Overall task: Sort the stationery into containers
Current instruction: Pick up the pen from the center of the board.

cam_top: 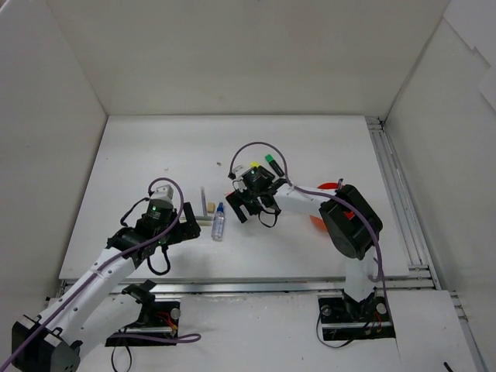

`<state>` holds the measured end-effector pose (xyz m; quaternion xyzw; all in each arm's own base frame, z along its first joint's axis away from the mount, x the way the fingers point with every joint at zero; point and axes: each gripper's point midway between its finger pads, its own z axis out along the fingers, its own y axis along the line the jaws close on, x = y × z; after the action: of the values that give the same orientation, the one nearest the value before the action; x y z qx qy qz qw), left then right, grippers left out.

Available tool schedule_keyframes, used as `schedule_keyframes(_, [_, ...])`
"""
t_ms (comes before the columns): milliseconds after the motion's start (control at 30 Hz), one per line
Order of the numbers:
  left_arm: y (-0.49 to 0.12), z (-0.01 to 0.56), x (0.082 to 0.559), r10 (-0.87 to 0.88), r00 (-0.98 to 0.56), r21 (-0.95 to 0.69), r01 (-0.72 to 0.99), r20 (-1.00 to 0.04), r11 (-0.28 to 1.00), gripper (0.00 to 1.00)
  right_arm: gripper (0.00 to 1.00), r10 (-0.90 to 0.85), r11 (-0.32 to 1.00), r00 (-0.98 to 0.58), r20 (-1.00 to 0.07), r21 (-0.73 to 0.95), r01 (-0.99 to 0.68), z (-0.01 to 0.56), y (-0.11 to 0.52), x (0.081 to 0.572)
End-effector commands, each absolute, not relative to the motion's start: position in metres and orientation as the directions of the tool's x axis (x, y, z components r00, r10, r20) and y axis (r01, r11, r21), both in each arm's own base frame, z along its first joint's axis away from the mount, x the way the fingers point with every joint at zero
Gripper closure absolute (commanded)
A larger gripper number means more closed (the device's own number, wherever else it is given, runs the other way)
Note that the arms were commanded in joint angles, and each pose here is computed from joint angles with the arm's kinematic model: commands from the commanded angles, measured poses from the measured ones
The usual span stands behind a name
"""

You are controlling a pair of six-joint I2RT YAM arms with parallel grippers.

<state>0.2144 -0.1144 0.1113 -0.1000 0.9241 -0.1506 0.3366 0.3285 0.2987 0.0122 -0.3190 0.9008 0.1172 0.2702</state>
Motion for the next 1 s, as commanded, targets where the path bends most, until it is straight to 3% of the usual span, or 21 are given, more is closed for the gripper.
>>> schedule_keyframes(0, [-0.121,0.139,0.234,-0.311,-0.704,-0.381,-0.061,-0.639,0.922,0.00,0.13,-0.551,0.716,-0.629,-0.548,0.076,-0.694,0.013,0.306,0.301])
schedule_keyframes(200, [-0.121,0.138,0.236,-0.309,-0.705,-0.378,-0.062,-0.639,0.924,0.00,0.21,-0.639,0.657,-0.542,-0.545,-0.021,-0.753,0.014,0.312,0.278])
schedule_keyframes(500, [-0.118,0.136,0.231,-0.310,-0.703,-0.373,-0.069,-0.640,0.925,0.00,0.40,-0.654,0.672,-0.514,-0.555,-0.114,-0.732,0.016,0.325,0.295])
schedule_keyframes(600, [-0.116,0.137,0.230,-0.315,-0.699,-0.374,-0.072,-0.642,0.924,0.00,0.52,-0.658,0.668,-0.507,-0.557,-0.121,-0.734,0.014,0.331,0.301])
schedule_keyframes(633, [-0.116,0.136,0.229,-0.315,-0.700,-0.373,-0.075,-0.640,0.925,0.00,0.62,-0.659,0.665,-0.502,-0.560,-0.120,-0.738,0.016,0.333,0.302])
schedule_keyframes(833, [-0.112,0.137,0.227,-0.320,-0.688,-0.372,-0.078,-0.651,0.925,0.00,0.93,-0.659,0.667,-0.494,-0.567,-0.136,-0.733,0.022,0.331,0.296])
schedule_keyframes(967, [-0.113,0.138,0.228,-0.316,-0.690,-0.371,-0.073,-0.652,0.926,0.00,1.00,-0.645,0.666,-0.475,-0.599,-0.136,-0.733,0.041,0.331,0.290])
